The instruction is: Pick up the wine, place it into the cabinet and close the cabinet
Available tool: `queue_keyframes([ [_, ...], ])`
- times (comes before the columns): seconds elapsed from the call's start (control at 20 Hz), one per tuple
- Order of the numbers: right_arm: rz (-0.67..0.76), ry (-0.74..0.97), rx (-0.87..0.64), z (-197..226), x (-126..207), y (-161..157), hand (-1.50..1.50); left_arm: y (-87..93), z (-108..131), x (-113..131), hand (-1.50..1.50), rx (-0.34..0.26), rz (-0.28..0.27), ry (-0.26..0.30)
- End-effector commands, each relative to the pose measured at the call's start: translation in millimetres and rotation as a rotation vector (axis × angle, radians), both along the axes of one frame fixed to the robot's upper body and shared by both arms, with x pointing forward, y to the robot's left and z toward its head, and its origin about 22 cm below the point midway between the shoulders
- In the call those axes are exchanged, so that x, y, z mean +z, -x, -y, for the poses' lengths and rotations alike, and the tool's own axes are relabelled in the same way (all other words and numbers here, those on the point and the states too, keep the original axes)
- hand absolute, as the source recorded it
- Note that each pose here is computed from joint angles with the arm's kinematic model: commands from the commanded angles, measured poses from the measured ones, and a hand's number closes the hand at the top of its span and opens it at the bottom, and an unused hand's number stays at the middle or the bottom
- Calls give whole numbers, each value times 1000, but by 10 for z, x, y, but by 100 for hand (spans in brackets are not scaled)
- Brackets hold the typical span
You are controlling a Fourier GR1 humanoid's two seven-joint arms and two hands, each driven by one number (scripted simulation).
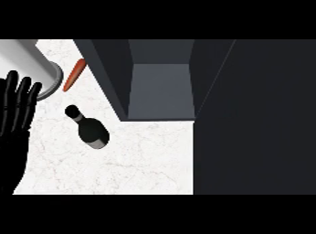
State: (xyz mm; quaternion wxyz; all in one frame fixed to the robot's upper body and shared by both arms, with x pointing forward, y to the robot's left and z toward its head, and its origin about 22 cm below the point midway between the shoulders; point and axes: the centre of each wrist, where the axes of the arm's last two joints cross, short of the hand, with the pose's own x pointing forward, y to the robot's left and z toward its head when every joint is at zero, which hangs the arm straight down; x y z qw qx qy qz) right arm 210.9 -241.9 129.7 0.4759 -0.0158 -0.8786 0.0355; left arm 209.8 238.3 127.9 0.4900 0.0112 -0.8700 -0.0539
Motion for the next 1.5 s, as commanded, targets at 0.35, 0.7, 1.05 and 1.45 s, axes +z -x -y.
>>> queue_keyframes([
  [0.35, -137, 9, 268, -227, -33, 224, -150, -133, 324, -312, -150, -754, -150, 126],
  [0.7, -174, -5, 310, -212, 307, 650, -150, 133, -14, 100, -150, -876, -214, 165],
  [1.05, -169, -23, 287, -245, 421, 768, -150, 303, -5, 286, -150, -892, -224, 154],
  [1.45, -158, 7, 291, -221, 605, 573, -150, 343, 66, 508, -150, -861, -231, 179],
])
